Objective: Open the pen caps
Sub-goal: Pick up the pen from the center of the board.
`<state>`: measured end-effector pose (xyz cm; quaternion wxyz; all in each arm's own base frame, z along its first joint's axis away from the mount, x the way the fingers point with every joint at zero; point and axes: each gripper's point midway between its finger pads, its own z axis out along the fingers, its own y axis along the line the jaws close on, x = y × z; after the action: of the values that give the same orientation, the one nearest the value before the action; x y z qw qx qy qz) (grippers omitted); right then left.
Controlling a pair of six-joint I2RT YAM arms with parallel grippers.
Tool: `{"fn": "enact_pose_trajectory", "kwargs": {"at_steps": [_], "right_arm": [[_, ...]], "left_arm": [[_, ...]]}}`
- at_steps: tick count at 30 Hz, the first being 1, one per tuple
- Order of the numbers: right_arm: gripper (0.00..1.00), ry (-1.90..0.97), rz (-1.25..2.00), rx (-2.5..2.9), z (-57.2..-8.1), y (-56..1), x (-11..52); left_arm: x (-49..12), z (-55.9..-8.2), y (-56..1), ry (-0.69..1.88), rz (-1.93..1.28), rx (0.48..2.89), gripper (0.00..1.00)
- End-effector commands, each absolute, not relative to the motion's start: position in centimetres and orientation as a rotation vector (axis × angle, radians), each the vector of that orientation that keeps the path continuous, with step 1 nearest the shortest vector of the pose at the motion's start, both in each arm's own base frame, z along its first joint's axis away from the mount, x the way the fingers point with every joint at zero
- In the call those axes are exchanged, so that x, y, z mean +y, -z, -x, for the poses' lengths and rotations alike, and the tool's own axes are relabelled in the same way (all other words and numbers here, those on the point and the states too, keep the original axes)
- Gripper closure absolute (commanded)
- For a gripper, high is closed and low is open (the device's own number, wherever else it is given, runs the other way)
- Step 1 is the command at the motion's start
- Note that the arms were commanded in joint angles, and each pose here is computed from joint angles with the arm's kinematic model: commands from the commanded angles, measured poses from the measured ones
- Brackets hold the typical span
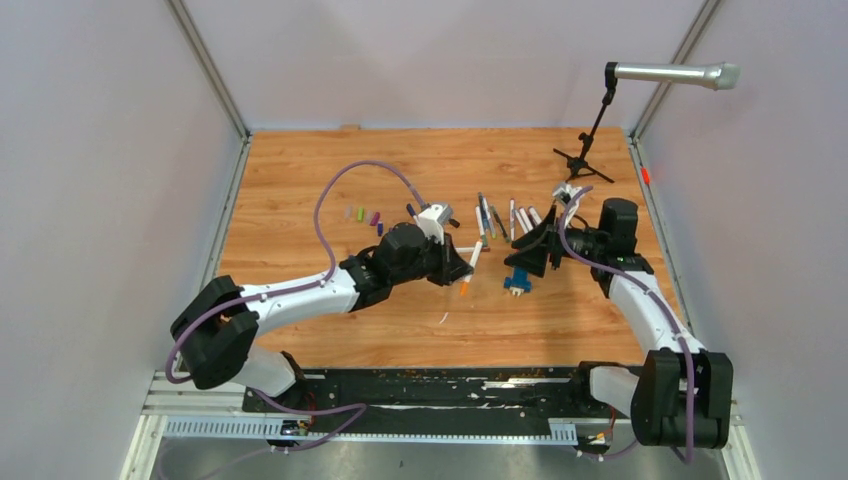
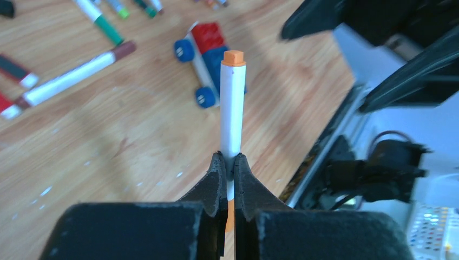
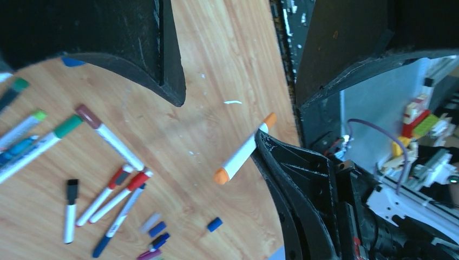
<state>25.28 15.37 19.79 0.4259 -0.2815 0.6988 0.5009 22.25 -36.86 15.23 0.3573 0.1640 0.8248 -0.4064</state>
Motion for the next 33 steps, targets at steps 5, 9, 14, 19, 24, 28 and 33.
{"fn": "enact_pose_trajectory", "kwargs": {"at_steps": [5,9,14,19,24,28,33], "right_arm": [[0.26,-1.444,0.662,1.775,-24.9,-21.4,18.2],[0.28,-1.487,0.652,1.780,-24.7,-21.6,19.0],[0.31,-1.496,0.634,1.776,-24.8,-22.2,19.4],[0.37,-1.510,0.588,1.787,-25.2,-22.4,19.5],[0.47,-1.534,0.549,1.806,-25.5,-22.1,19.6],[0.52,-1.551,0.546,1.811,-25.5,-22.1,19.8],[0.70,-1.569,0.565,1.811,-25.3,-22.2,20.4]], "left_arm": [[-40.6,-22.5,-23.8,1.373,-0.317,1.828,1.00],[-41.1,-22.3,-24.1,1.386,-0.314,1.821,1.00],[-41.8,-22.0,-24.3,1.409,-0.317,1.812,1.00],[-42.1,-21.8,-24.1,1.416,-0.320,1.814,1.00],[-42.4,-21.7,-24.3,1.426,-0.320,1.807,1.00],[-42.5,-21.6,-24.4,1.435,-0.323,1.806,1.00],[-42.7,-21.5,-24.3,1.445,-0.319,1.807,1.00]]}}
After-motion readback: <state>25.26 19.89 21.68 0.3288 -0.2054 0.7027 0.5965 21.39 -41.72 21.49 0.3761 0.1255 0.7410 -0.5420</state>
